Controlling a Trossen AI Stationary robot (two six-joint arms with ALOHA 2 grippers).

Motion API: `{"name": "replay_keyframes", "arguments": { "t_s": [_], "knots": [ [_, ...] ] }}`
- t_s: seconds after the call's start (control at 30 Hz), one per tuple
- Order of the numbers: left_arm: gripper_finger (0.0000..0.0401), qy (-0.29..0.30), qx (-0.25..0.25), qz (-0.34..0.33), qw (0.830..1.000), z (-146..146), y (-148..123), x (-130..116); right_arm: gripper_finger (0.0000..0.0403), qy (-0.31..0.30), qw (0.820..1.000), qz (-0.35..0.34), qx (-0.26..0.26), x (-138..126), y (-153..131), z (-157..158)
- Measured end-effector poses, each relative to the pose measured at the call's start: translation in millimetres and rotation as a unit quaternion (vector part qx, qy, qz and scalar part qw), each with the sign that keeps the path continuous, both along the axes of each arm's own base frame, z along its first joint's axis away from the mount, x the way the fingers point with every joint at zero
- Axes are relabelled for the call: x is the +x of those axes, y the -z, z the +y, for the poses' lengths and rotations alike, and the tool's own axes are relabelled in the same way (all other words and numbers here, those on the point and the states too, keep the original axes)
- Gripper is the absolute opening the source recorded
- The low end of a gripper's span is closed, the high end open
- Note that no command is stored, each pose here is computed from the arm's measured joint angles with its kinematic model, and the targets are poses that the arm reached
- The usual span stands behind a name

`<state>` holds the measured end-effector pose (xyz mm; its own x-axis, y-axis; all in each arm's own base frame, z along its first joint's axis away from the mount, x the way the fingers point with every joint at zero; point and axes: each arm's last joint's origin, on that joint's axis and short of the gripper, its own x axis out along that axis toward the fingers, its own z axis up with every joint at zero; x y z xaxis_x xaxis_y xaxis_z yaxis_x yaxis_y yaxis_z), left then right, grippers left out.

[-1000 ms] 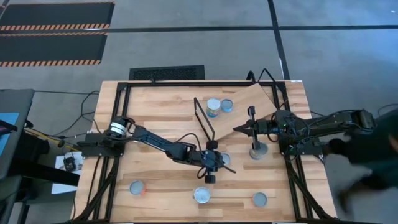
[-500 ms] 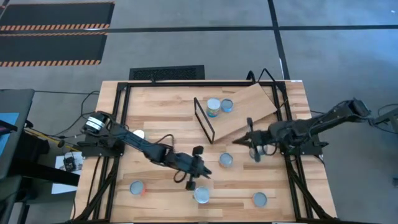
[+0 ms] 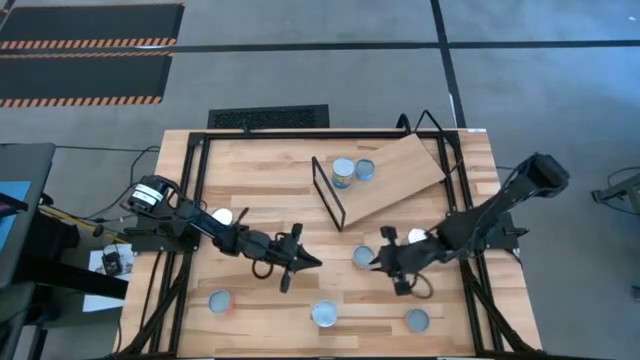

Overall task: Pick and place cans onto a shelf
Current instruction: Put the canned spicy black beans onto the shelf

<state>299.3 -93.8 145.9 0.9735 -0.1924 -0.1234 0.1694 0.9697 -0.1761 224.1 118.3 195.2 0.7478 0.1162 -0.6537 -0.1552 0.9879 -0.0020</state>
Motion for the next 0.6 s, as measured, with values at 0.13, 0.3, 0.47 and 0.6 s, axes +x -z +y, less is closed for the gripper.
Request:
{"name": "replay_keyframes", "arguments": {
  "t_s": [0.13, 0.3, 0.47, 0.6],
  "knots": [
    [0.0000, -0.004, 0.002, 0.011, 1.000, 4.4, 6.8, -5.7, 0.0145, 0.000, 0.998, 0.053, -0.032, 16.0, 6.8, 3.7],
    [0.0000, -0.011, 0.008, 0.022, 1.000, 10.2, 12.3, -11.0, 0.0163, -0.006, 0.992, 0.108, -0.060, 29.3, 18.4, 3.4],
    [0.0000, -0.013, 0.026, 0.018, 0.999, 16.3, 12.1, -9.7, 0.0135, 0.004, 0.988, 0.135, -0.080, 39.2, 33.0, -1.8],
    [0.0000, -0.035, 0.029, 0.004, 0.999, 29.4, 6.3, -7.0, 0.0078, -0.002, 0.986, 0.139, -0.094, 41.2, 36.0, -3.8]
  ]
}}
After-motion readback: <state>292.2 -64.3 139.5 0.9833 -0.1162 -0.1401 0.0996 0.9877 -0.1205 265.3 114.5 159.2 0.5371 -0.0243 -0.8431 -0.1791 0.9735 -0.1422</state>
